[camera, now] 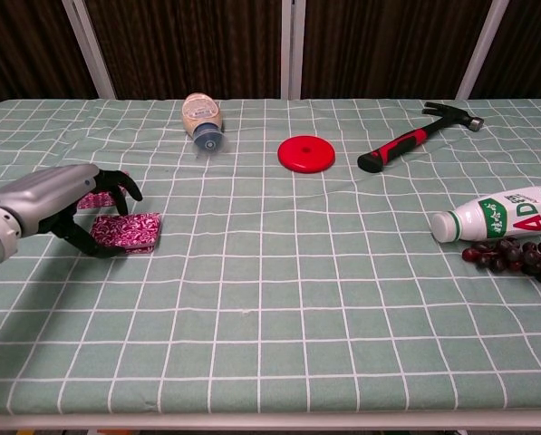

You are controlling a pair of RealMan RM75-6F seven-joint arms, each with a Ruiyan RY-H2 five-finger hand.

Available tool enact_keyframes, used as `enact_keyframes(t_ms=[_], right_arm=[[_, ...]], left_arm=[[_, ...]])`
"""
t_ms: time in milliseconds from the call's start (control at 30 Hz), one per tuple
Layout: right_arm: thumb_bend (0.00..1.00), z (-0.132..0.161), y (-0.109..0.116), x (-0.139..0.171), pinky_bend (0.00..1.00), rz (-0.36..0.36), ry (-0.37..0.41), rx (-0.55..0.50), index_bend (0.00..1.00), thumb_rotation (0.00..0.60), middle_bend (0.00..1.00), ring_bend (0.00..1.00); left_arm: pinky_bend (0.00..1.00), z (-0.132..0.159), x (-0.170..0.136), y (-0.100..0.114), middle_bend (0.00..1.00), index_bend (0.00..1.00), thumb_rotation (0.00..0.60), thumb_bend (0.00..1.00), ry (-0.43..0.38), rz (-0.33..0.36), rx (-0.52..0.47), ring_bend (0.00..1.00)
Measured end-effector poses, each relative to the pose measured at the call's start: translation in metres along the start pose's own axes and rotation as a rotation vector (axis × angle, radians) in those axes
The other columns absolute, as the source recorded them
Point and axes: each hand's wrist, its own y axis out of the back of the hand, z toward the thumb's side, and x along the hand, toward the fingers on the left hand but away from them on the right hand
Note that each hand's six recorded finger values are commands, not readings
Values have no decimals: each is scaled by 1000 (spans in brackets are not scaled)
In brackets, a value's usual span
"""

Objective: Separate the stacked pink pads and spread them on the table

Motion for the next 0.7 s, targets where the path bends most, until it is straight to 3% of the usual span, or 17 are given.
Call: enact_keyframes(t_ms=[333, 700], right_arm=[[147, 0, 1, 0, 0, -4, 0, -2, 0, 600, 0, 0], [147, -4, 4, -1, 0, -12, -7, -13, 0, 600, 0, 0]], left_arm=[[177, 9, 6, 9, 430, 290, 600, 230, -22, 13, -13, 132], [178, 49, 37, 26, 439, 290, 600, 230, -89, 26, -15, 140]])
